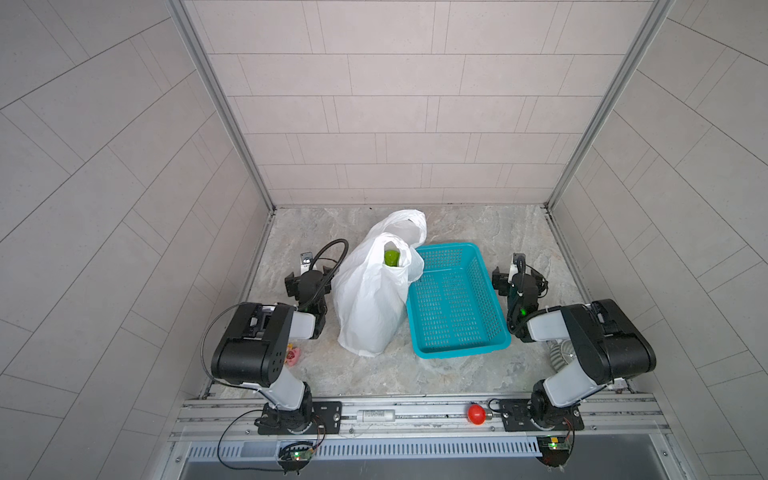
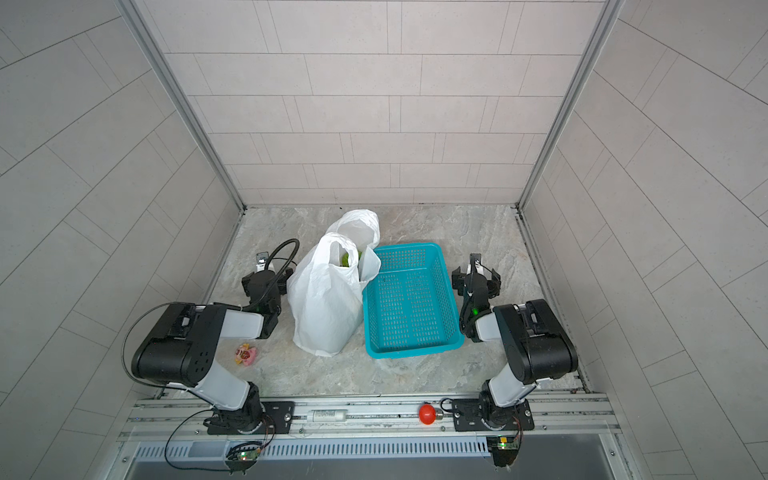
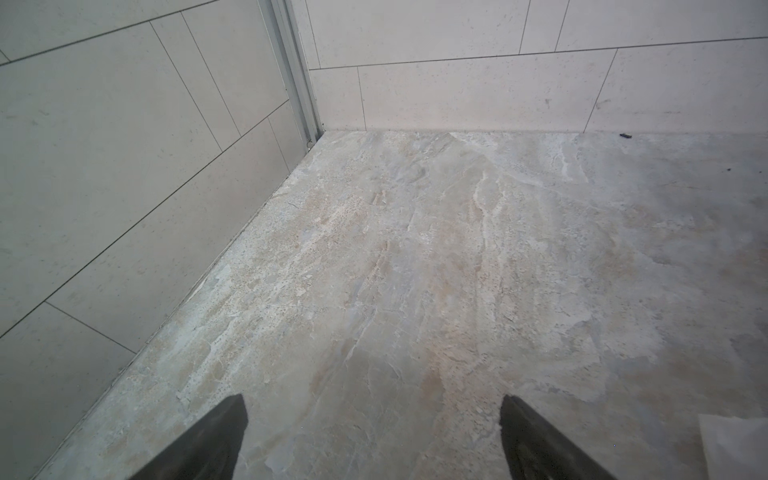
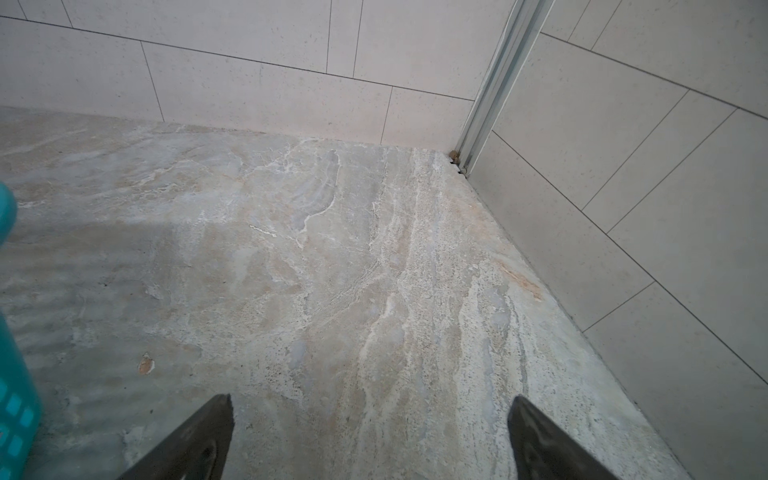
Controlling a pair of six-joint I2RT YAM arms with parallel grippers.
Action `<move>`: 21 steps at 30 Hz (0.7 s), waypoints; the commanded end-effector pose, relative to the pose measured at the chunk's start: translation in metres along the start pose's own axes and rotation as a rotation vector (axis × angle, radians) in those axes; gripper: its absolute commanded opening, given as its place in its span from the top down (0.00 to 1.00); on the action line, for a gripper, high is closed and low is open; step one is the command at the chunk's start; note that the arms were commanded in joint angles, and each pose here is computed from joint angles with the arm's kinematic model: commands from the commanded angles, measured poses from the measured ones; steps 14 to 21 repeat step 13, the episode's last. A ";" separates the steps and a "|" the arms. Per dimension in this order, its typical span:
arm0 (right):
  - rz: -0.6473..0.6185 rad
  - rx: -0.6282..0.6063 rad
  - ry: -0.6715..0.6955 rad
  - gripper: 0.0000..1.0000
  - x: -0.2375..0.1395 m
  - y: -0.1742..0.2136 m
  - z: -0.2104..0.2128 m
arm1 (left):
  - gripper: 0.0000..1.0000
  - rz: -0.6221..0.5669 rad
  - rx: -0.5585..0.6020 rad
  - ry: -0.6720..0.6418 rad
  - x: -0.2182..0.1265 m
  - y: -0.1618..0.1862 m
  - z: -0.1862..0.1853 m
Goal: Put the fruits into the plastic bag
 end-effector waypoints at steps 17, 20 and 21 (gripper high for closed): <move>-0.004 -0.007 -0.008 0.01 0.001 0.001 -0.001 | 0.00 -0.026 0.003 -0.021 -0.003 -0.001 0.001; -0.004 -0.007 -0.008 0.01 0.001 0.001 -0.001 | 0.00 -0.026 0.003 -0.021 -0.003 -0.001 0.001; -0.004 -0.007 -0.008 0.01 0.001 0.001 -0.001 | 0.00 -0.026 0.003 -0.021 -0.003 -0.001 0.001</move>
Point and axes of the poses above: each gripper's point midway between its finger pads, its own x axis out along the fingers, its own z axis along the line the jaws close on, y = z × x, the point moved 8 cm from there along -x, back along the fingers, and after that the axes turned 3 degrees about x, right-handed, at the moved point
